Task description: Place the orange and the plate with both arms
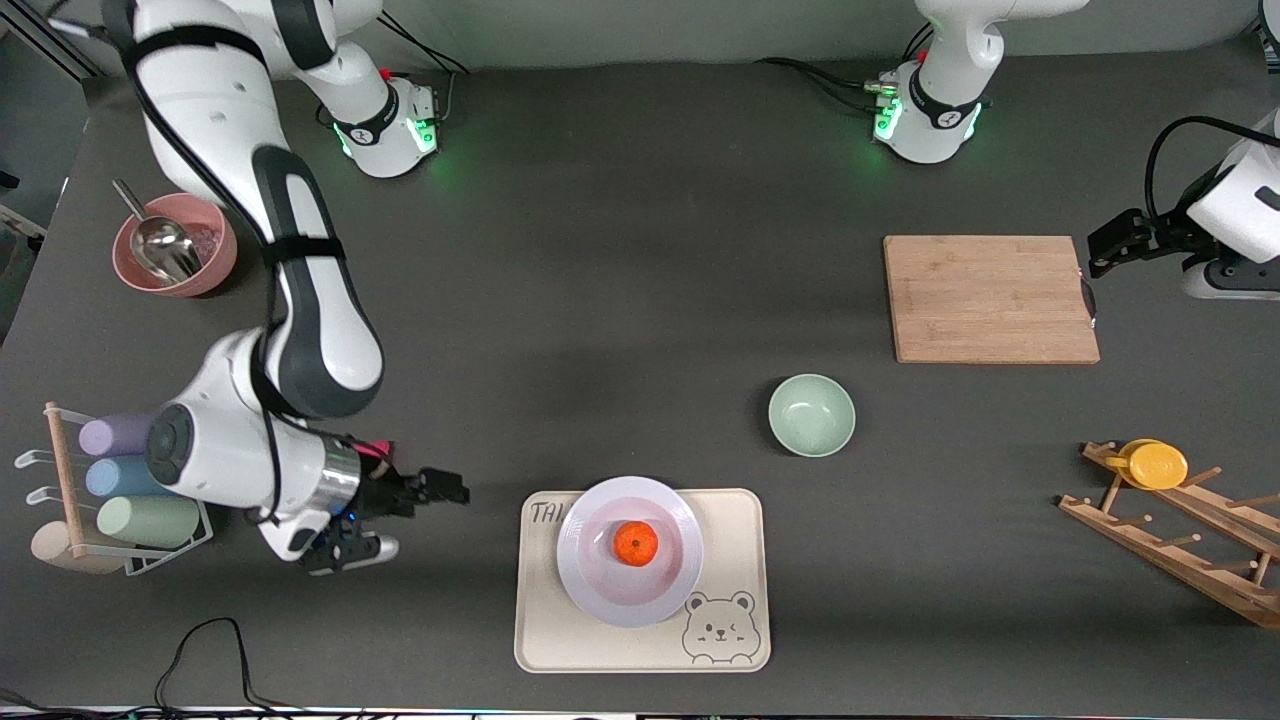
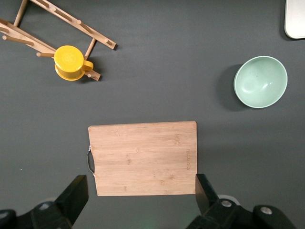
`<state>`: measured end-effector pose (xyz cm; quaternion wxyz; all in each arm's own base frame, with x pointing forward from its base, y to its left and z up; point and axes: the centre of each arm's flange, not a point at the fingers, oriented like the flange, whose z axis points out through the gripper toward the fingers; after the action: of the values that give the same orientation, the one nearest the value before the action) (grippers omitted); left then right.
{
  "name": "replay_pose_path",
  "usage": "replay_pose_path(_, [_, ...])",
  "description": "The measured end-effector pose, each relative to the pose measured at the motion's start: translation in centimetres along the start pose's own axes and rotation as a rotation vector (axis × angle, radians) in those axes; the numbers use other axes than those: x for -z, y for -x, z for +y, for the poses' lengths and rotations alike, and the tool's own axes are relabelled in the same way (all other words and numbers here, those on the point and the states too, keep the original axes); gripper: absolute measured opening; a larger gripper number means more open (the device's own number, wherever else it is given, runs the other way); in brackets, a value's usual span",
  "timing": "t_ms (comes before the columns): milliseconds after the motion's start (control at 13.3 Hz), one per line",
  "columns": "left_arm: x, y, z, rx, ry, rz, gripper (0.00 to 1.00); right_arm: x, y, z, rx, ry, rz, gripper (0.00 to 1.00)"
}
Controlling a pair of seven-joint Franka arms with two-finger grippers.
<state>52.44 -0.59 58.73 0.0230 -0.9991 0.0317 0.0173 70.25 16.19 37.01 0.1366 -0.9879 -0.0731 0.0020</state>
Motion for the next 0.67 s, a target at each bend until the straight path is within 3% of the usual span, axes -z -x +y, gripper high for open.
replay_pose_path(150, [0.0, 0.0, 0.0, 0.0, 0.002, 0.0, 1.0, 4.8, 2.9, 0.1, 0.005, 0.066, -0.06, 1.0])
replay_pose_path(375, [0.0, 0.0, 0.1, 0.0, 0.005, 0.0, 1.0, 10.1, 6.6, 0.9, -0.035, 0.13, -0.09, 1.0])
replay_pose_path(675, [0.0, 0.0, 0.1, 0.0, 0.006, 0.001, 1.0, 14.9, 10.5, 2.2, -0.095, 0.139, -0.127, 1.0])
